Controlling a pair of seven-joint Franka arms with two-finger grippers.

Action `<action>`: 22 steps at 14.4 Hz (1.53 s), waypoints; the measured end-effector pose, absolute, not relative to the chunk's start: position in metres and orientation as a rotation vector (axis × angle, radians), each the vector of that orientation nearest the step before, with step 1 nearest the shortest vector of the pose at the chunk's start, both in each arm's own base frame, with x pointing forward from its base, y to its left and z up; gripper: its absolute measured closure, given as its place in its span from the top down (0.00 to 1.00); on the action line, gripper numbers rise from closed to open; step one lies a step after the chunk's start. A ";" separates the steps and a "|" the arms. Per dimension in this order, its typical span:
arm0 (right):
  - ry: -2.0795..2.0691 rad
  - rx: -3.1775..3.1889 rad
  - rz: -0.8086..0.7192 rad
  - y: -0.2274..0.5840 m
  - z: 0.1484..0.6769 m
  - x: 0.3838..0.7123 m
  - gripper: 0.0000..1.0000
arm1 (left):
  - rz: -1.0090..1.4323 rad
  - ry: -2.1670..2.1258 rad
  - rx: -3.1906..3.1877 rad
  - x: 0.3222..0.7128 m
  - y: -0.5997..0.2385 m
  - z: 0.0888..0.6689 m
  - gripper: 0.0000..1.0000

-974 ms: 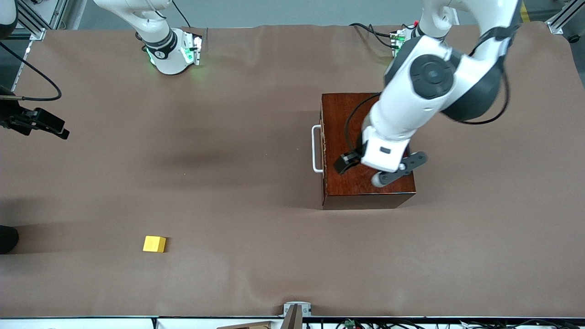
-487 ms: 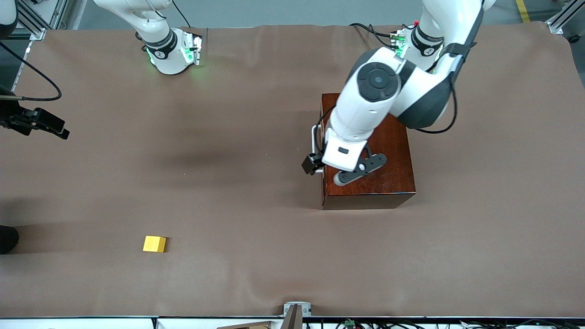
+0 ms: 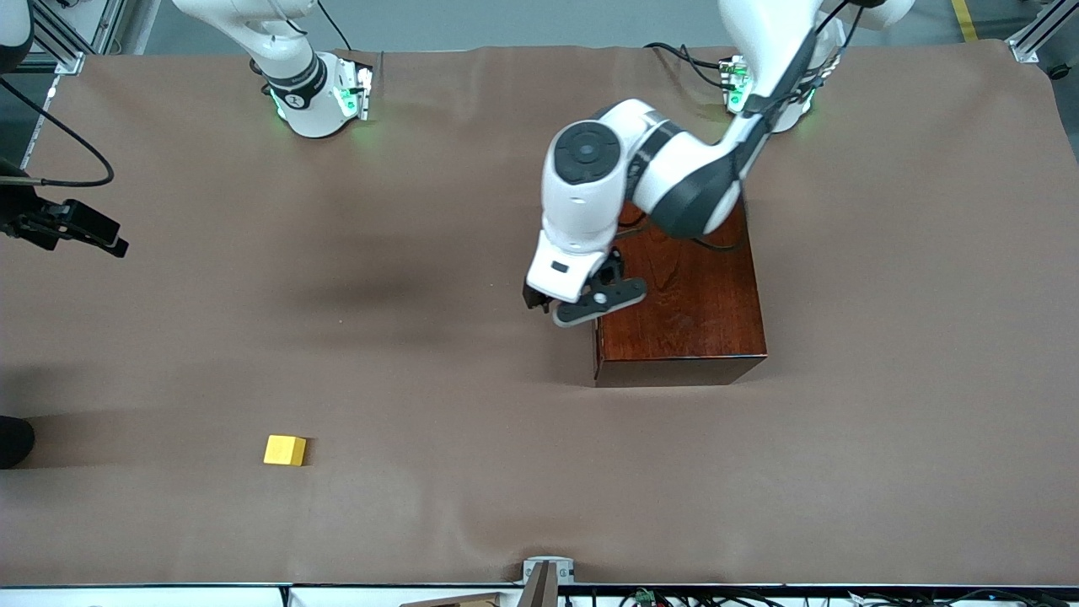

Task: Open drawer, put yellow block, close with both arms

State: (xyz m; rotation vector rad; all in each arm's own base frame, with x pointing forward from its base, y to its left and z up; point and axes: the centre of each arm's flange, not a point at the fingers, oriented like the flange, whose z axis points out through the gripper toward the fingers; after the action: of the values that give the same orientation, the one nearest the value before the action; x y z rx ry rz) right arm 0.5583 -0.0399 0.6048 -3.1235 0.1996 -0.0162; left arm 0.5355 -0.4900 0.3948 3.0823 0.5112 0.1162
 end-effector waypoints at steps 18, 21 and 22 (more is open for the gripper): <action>0.199 -3.124 -0.009 -0.040 0.604 0.558 1.00 | -0.094 0.009 3.307 0.482 -0.528 0.310 1.00; 0.199 -3.124 -0.008 -0.040 0.604 0.558 1.00 | -0.104 -0.002 3.312 0.477 -0.532 0.304 1.00; 0.199 -3.124 -0.008 -0.040 0.604 0.558 1.00 | -0.117 -0.003 3.319 0.475 -0.533 0.296 1.00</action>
State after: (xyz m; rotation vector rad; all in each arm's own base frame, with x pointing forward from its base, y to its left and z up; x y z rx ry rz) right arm 0.5583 -0.0398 0.6036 -3.1236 0.1994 -0.0083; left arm 0.4747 -0.5331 0.2960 3.3194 -0.0035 -0.1173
